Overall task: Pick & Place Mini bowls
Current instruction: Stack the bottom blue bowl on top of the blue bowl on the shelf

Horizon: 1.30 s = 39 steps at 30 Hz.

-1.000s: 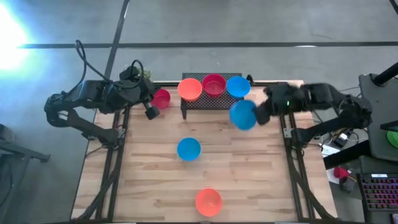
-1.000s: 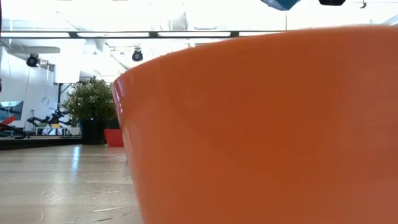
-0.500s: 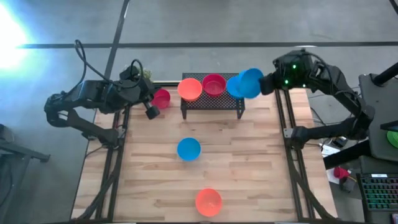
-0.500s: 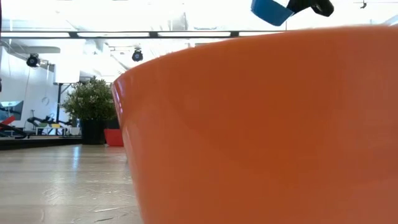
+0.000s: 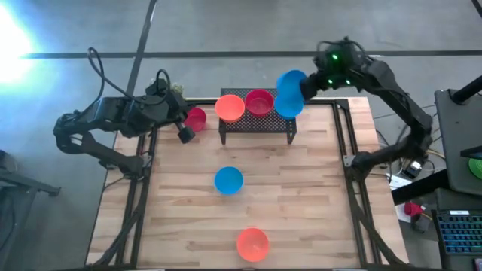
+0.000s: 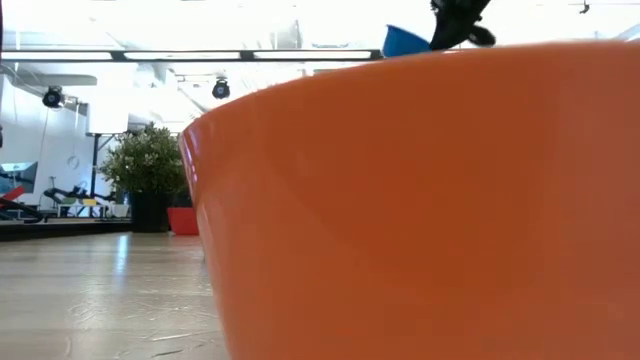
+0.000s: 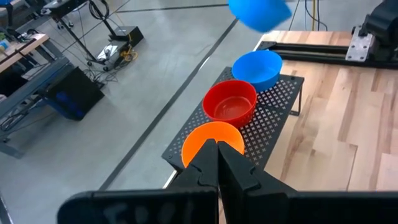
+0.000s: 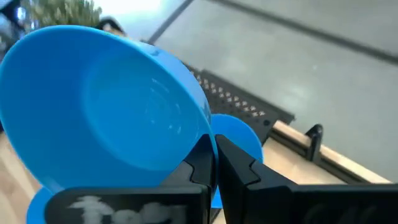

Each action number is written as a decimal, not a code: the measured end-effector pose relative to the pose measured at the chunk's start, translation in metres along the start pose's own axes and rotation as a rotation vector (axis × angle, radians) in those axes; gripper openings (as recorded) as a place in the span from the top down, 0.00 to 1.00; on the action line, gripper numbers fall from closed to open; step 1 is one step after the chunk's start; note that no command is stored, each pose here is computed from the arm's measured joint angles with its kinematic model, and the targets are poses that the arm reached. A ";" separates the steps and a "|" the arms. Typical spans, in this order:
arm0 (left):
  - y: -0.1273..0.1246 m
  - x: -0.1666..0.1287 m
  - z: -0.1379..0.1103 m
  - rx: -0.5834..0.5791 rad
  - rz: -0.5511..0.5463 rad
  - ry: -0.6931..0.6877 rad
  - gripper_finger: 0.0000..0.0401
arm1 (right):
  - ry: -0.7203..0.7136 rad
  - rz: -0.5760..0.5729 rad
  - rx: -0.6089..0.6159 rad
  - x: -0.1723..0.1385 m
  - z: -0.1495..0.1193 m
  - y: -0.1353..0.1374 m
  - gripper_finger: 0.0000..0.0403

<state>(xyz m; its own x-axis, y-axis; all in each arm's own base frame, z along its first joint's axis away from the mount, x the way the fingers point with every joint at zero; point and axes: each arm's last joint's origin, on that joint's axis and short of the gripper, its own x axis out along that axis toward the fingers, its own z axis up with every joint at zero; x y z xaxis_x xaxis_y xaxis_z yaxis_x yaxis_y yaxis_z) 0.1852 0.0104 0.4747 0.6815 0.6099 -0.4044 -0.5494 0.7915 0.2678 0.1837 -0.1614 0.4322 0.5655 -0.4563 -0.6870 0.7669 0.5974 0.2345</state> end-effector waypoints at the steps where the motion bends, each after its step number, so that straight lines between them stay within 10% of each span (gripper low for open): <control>1: 0.000 0.000 0.000 -0.004 0.000 -0.004 1.00 | 0.032 0.005 -0.005 0.007 0.004 -0.002 0.98; 14: 0.000 0.000 0.001 -0.016 0.005 -0.010 1.00 | 0.473 -0.107 -0.105 0.083 0.040 -0.029 0.98; 39: 0.000 0.000 0.001 -0.019 0.007 -0.010 1.00 | 0.594 -0.111 -0.134 0.116 0.035 -0.035 0.98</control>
<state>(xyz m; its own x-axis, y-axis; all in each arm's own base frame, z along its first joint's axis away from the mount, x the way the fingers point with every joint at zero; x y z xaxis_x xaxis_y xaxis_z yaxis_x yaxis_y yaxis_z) 0.1856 0.0106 0.4758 0.6824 0.6159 -0.3937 -0.5634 0.7863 0.2536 0.2330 -0.2587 0.3682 0.1896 -0.0983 -0.9769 0.7447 0.6628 0.0779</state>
